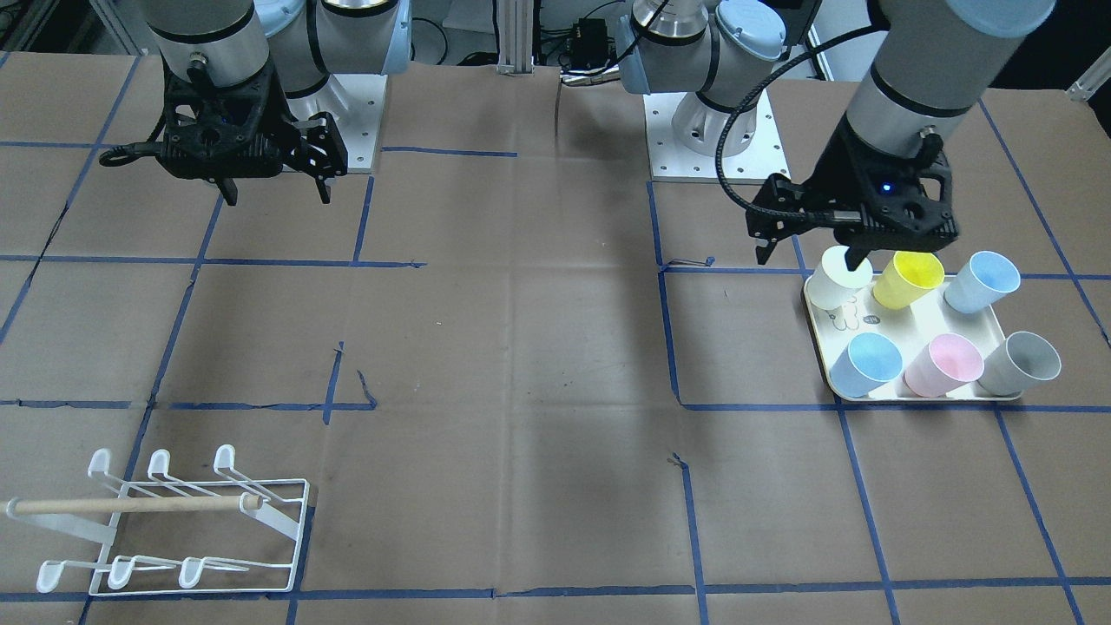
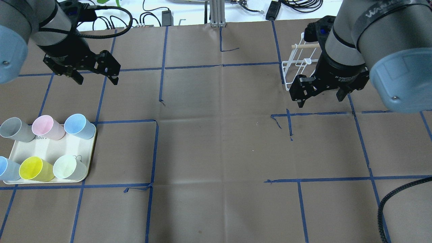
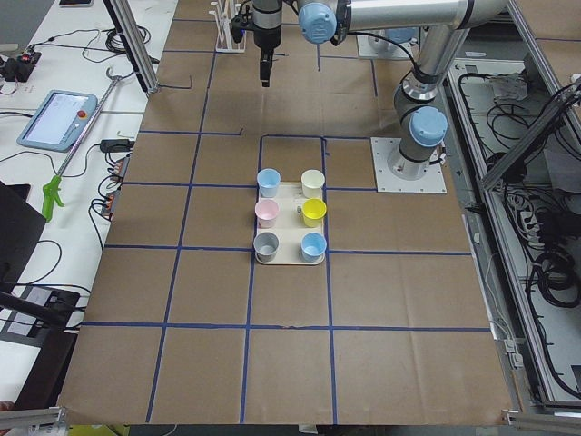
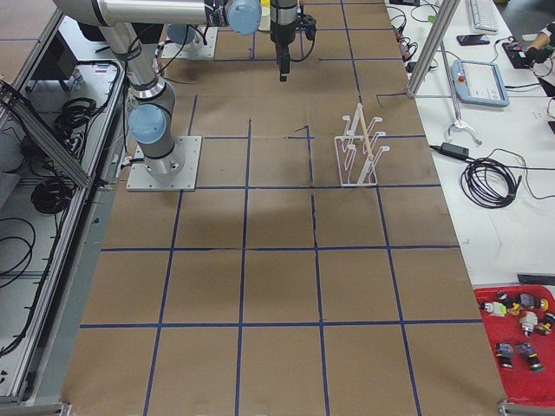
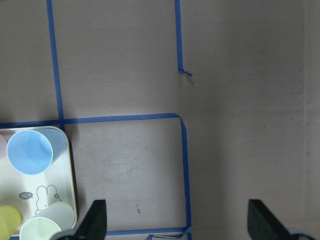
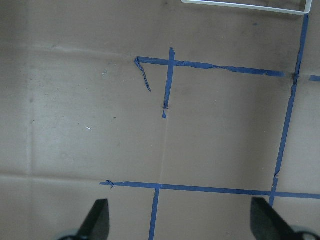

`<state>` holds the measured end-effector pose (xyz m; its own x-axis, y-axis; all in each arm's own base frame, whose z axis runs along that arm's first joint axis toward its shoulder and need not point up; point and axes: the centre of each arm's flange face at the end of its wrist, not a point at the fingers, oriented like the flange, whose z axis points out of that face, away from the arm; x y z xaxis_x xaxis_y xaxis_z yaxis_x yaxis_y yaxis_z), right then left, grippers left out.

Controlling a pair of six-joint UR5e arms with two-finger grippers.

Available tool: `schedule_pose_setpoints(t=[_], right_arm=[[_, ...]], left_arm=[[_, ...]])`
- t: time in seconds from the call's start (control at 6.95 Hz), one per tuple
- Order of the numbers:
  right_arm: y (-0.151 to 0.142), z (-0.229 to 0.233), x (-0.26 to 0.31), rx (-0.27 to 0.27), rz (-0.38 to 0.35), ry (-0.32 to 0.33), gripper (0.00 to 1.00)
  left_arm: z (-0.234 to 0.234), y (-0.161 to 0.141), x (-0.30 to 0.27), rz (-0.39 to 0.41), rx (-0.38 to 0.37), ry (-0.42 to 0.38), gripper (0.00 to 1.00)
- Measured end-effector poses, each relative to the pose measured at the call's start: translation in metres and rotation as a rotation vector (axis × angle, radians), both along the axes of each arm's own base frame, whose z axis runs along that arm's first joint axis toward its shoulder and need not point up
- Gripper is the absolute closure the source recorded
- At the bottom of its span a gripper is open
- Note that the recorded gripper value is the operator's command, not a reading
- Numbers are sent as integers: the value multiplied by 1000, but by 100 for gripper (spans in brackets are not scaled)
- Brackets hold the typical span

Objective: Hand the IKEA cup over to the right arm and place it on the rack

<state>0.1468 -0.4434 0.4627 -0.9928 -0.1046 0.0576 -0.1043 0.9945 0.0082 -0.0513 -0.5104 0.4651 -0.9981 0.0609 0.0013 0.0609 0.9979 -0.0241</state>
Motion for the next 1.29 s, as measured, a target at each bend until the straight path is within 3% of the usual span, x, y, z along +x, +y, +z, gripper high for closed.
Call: schedule_pose_setpoints(t=[0.29, 0.58, 1.29], right_arm=[[-3, 3, 0, -29, 0, -3, 0], [-4, 4, 0, -42, -1, -4, 0], [-4, 5, 0, -44, -1, -5, 0]], left_arm=[[-30, 21, 86, 6, 35, 12, 0], [-67, 42, 138, 1, 26, 11, 0], [-132, 36, 152, 13, -14, -1, 0]])
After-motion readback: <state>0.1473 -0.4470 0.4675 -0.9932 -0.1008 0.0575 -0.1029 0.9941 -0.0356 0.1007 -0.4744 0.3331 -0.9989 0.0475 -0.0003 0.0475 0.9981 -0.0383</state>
